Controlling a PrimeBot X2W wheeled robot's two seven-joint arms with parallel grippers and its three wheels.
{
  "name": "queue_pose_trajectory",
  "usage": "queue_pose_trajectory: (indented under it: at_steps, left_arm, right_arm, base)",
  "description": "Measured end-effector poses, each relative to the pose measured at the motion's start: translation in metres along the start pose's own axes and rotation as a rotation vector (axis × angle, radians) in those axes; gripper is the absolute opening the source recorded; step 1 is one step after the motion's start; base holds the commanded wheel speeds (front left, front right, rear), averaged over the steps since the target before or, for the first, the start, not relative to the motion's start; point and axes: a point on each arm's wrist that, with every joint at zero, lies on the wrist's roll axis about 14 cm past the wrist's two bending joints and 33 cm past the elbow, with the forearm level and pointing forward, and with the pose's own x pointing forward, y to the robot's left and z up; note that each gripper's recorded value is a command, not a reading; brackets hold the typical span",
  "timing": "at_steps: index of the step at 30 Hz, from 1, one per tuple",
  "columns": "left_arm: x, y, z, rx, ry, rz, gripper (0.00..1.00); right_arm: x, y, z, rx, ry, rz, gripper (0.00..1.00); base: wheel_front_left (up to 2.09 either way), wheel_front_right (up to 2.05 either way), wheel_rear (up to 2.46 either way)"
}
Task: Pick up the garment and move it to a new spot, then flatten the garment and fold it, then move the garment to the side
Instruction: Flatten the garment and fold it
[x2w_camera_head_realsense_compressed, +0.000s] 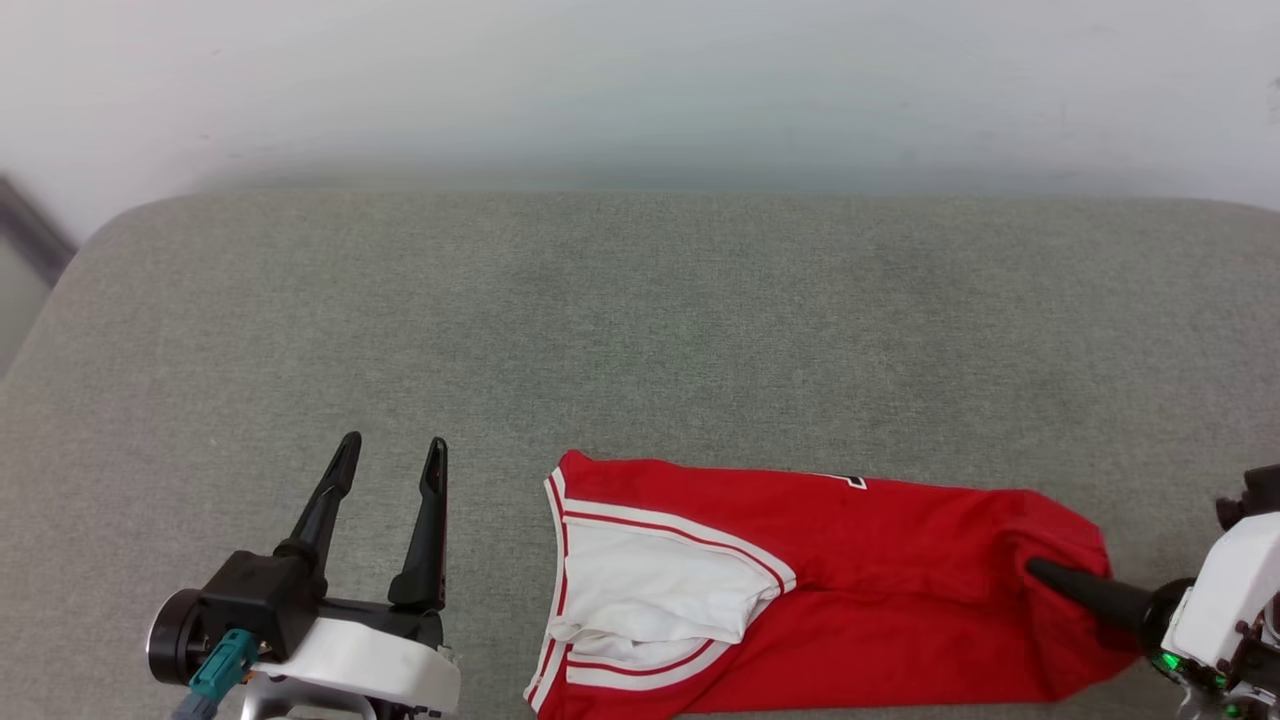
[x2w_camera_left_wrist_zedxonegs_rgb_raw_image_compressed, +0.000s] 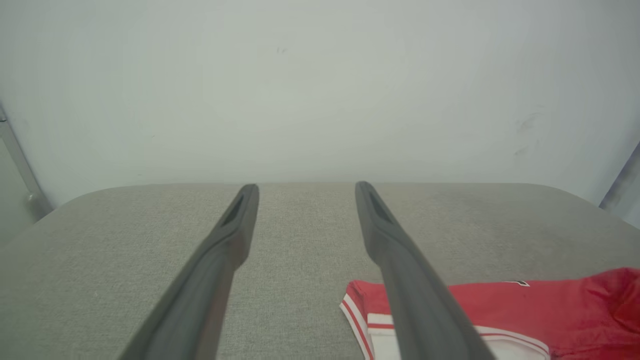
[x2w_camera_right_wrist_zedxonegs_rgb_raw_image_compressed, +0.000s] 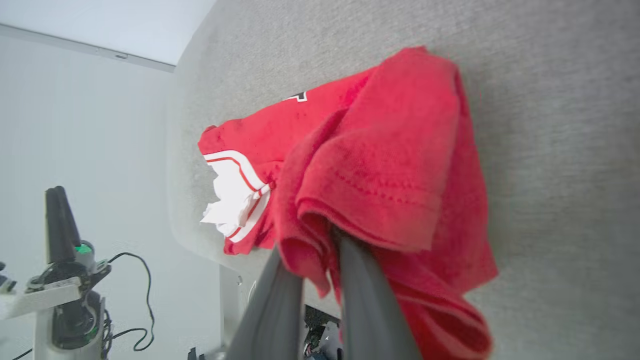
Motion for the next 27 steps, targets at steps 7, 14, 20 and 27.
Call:
queue_pose_trajectory:
  at_steps: [7, 14, 20, 27]
  left_arm:
    - [-0.006, 0.005, 0.002, 0.005, 0.003, 0.013, 1.00]
    - [-0.007, 0.013, 0.003, 0.004, 0.002, 0.040, 1.00]
    - [-0.005, 0.022, -0.002, 0.005, 0.013, 0.065, 1.00]
    - [-0.004, 0.030, -0.010, 0.000, 0.028, 0.091, 1.00]
  right_arm:
    - [0.021, 0.058, -0.029, 0.183, 0.152, 0.357, 0.00]
    - [0.063, 0.115, -0.068, 0.261, 0.303, 0.527, 0.00]
    - [0.095, 0.158, -0.091, 0.234, 0.379, 0.576, 0.00]
    - [0.124, 0.169, -0.113, 0.189, 0.396, 0.528, 1.00]
  base:
    - [0.00, 0.00, 0.00]
    - [0.00, 0.00, 0.00]
    - [0.00, 0.00, 0.00]
    - [0.00, 0.00, 0.00]
